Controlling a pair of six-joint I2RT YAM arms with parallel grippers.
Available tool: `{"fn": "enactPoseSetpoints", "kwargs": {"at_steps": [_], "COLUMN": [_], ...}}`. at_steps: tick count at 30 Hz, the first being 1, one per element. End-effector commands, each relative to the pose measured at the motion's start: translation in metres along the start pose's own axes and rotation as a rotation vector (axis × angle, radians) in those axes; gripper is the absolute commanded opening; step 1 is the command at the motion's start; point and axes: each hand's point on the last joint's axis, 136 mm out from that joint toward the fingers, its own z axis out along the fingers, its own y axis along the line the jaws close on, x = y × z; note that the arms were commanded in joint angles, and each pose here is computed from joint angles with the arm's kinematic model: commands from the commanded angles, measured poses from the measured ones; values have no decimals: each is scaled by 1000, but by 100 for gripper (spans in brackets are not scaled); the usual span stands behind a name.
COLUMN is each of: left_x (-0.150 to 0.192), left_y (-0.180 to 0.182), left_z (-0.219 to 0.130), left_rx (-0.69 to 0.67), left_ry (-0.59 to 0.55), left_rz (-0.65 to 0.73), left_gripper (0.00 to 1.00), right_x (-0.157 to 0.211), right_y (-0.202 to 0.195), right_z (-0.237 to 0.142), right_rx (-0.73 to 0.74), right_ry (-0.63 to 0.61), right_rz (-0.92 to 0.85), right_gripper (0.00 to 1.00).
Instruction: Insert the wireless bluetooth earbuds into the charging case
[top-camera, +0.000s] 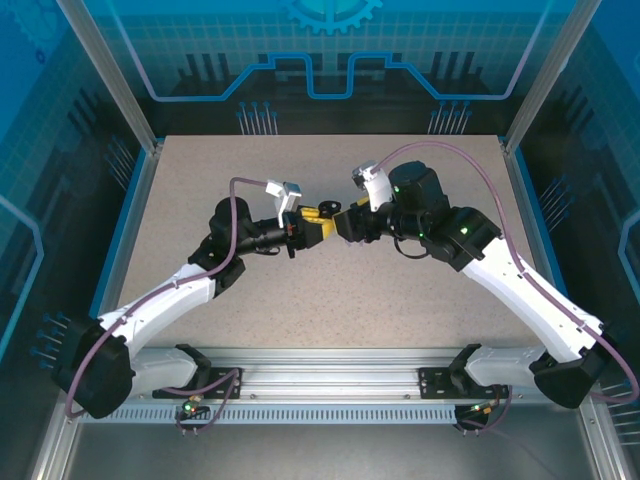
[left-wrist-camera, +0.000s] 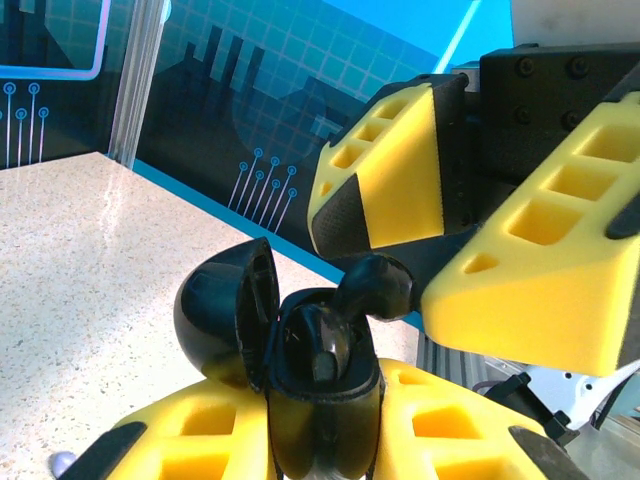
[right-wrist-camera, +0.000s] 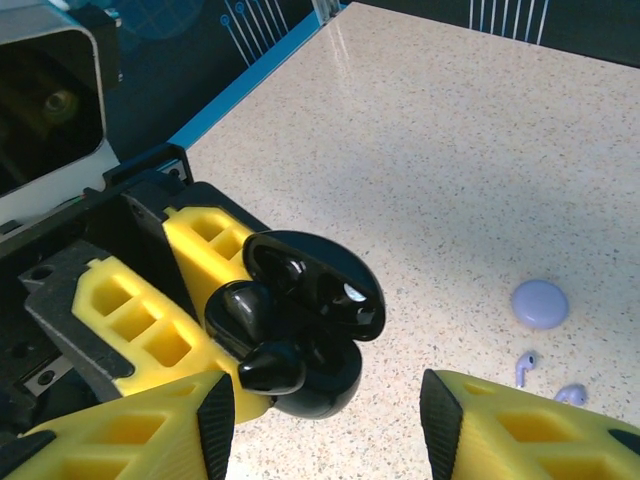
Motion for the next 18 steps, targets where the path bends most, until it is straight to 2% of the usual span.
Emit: {"fn": "enactPoseSetpoints", "kwargs": {"at_steps": [1, 18], "left_x": [-20, -20], "left_y": [-16, -20], "left_z": [-2, -3], "left_rx": [33, 42], "left_ry": [-35, -33], "left_rz": [71, 84], "left_gripper": [12, 12], "right_x": [-6, -4], "right_y": [-9, -13], "right_z": [-5, -8], "right_rx": [45, 66], "right_ry": [-5, 2], "right_rz": [0, -4], "right_gripper": [55, 55]}}
